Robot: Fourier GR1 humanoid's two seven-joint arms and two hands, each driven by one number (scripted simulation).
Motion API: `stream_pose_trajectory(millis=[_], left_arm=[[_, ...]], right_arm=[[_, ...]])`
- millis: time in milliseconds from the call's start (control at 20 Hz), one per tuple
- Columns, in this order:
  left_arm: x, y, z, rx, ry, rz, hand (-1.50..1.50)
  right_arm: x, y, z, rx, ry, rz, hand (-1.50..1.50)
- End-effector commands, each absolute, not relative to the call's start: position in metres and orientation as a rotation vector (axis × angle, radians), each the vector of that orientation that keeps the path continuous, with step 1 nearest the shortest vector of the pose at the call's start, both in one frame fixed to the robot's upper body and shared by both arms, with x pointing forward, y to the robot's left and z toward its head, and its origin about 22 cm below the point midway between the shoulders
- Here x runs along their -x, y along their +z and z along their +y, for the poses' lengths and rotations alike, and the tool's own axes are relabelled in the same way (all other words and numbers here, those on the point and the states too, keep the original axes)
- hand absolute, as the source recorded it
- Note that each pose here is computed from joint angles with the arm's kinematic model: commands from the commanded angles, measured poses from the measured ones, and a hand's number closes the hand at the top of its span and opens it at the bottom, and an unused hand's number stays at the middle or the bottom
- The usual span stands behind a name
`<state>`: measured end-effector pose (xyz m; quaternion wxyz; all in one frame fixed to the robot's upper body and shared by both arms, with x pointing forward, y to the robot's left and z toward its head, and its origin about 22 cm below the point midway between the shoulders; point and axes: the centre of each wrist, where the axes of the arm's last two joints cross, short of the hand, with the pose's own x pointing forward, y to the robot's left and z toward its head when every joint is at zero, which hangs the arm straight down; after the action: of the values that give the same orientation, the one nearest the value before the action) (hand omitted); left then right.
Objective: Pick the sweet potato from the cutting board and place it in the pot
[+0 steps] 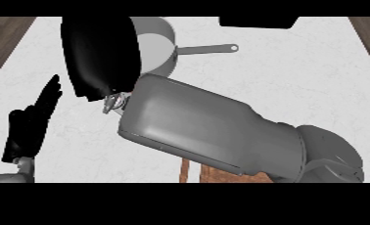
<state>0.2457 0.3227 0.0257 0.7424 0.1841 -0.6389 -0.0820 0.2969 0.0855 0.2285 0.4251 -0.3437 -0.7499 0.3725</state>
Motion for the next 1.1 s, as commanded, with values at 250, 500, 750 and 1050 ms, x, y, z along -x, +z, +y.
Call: stream_pose_trajectory(millis=[250,500,750,1050], left_arm=[[-0.233,0.019,0.31,-0.419,-0.194,-1.398,0.0],[-0.253,0.029,0.313,-0.387,-0.206,-1.41,0.0],[-0.256,0.04,0.309,-0.38,-0.216,-1.445,0.0],[-0.259,0.034,0.299,-0.37,-0.241,-1.47,0.0]], right_arm=[[-0.369,0.232,0.066,0.867,0.884,-1.831,1.5],[-0.399,0.209,0.045,0.882,0.881,-1.829,1.5],[-0.421,0.191,0.024,0.943,0.941,-1.786,1.5],[-0.432,0.182,0.01,0.887,0.92,-1.724,1.5]])
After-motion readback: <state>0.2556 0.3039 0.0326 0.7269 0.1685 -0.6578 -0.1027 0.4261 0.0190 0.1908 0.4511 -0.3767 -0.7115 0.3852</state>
